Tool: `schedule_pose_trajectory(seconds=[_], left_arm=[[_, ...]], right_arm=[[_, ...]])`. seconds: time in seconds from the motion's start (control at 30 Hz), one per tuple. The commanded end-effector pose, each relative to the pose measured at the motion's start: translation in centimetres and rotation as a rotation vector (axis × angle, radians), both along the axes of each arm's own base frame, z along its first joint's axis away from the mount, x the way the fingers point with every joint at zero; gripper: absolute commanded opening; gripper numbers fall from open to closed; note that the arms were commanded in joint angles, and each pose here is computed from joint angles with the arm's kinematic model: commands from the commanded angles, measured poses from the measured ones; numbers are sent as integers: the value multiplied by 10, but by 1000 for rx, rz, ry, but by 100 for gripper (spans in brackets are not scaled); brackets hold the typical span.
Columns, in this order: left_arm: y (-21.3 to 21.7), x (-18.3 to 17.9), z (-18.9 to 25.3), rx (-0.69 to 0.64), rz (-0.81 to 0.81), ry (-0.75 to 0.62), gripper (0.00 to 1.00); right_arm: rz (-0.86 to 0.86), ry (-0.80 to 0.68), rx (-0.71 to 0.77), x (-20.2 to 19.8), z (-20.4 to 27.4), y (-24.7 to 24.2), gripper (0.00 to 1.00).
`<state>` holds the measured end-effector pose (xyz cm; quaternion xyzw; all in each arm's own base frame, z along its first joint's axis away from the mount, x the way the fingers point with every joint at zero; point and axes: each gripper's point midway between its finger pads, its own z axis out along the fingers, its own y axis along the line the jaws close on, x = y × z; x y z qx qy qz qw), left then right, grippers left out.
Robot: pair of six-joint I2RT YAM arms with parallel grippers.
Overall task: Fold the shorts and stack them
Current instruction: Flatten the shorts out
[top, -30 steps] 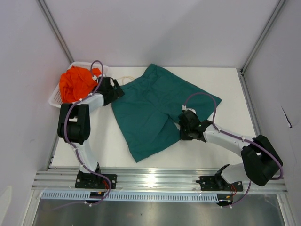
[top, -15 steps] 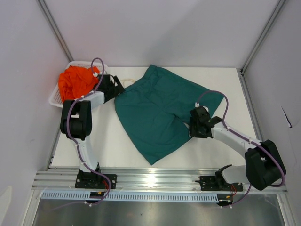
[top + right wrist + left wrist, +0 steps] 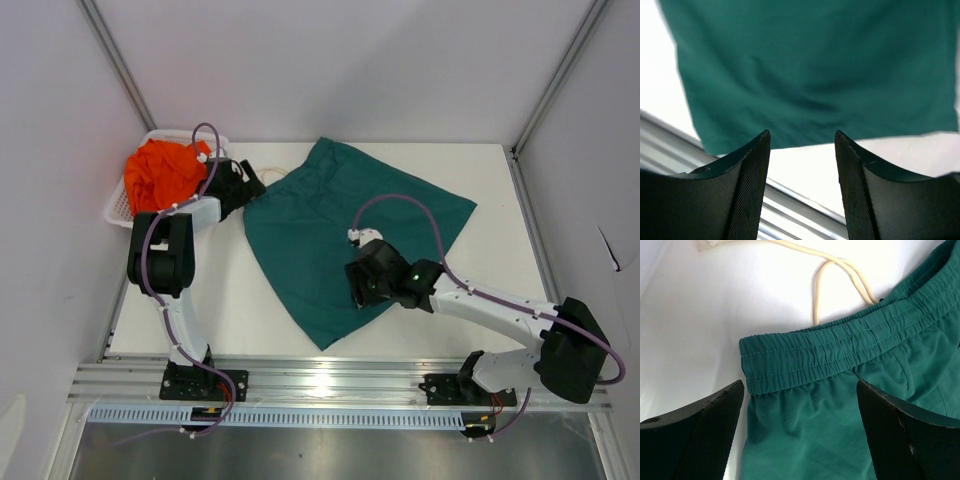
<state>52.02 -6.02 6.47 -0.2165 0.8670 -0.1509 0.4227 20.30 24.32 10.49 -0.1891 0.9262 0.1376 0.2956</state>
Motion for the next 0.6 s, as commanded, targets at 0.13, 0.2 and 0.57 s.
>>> schedule_pose_trajectory(seconds=[0.13,0.2,0.57], left_arm=[[6,4,5,-16,-15,-42,94],[5,4,5,-17,-17,-43,94],[5,4,5,-25,-23,-44,94]], right_arm=[[326,-59,7,-40,7,73,56],[391,-62,6,-51,4,89,56],[560,-104,-90,-101,-16,134,59]])
